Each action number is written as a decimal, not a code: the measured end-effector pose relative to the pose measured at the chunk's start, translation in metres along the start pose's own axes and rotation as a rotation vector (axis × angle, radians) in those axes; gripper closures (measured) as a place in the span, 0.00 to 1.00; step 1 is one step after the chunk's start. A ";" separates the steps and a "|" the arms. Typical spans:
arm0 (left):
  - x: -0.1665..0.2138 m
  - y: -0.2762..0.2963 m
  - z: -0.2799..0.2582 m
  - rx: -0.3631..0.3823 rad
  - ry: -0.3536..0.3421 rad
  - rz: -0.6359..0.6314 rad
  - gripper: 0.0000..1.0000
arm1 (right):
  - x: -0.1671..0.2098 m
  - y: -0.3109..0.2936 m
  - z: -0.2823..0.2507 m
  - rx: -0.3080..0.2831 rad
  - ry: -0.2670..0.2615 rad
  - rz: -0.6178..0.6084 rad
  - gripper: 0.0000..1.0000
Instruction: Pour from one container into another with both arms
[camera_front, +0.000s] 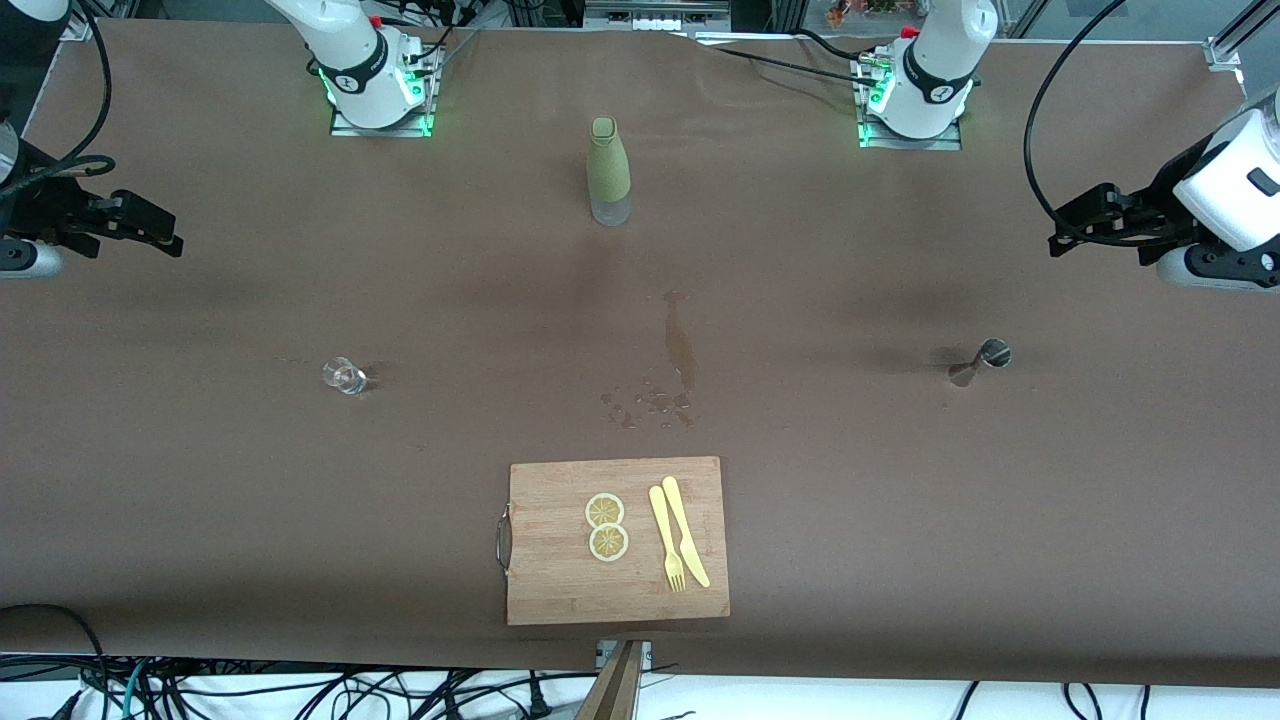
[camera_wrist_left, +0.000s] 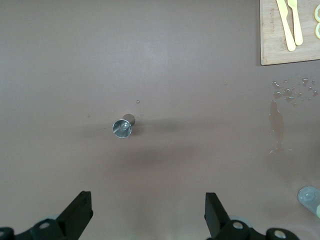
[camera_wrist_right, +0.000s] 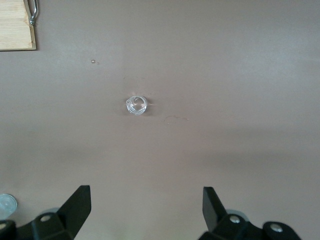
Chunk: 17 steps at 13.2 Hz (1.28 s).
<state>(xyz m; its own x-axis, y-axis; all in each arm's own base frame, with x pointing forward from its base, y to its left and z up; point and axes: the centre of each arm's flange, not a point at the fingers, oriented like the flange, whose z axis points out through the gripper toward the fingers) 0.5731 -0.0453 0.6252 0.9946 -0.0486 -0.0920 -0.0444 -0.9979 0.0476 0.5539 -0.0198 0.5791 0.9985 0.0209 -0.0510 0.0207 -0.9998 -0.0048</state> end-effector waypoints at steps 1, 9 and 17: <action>0.000 0.000 0.000 0.000 0.001 0.000 0.00 | 0.000 0.000 0.000 0.000 0.000 0.000 0.01; 0.001 -0.002 0.001 0.000 0.003 -0.003 0.00 | 0.000 0.000 0.001 0.000 -0.003 0.000 0.01; 0.012 -0.128 0.040 -0.037 -0.074 0.137 0.00 | 0.007 0.004 0.015 -0.001 -0.030 0.010 0.01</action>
<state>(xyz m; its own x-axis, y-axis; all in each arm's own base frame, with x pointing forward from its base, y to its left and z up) 0.5866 0.0805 0.5785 0.9697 -0.1886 -0.1554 -0.1743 -0.9795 0.1008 0.5604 -0.0235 0.5636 0.9967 0.0111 -0.0807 0.0109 -0.9999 -0.0033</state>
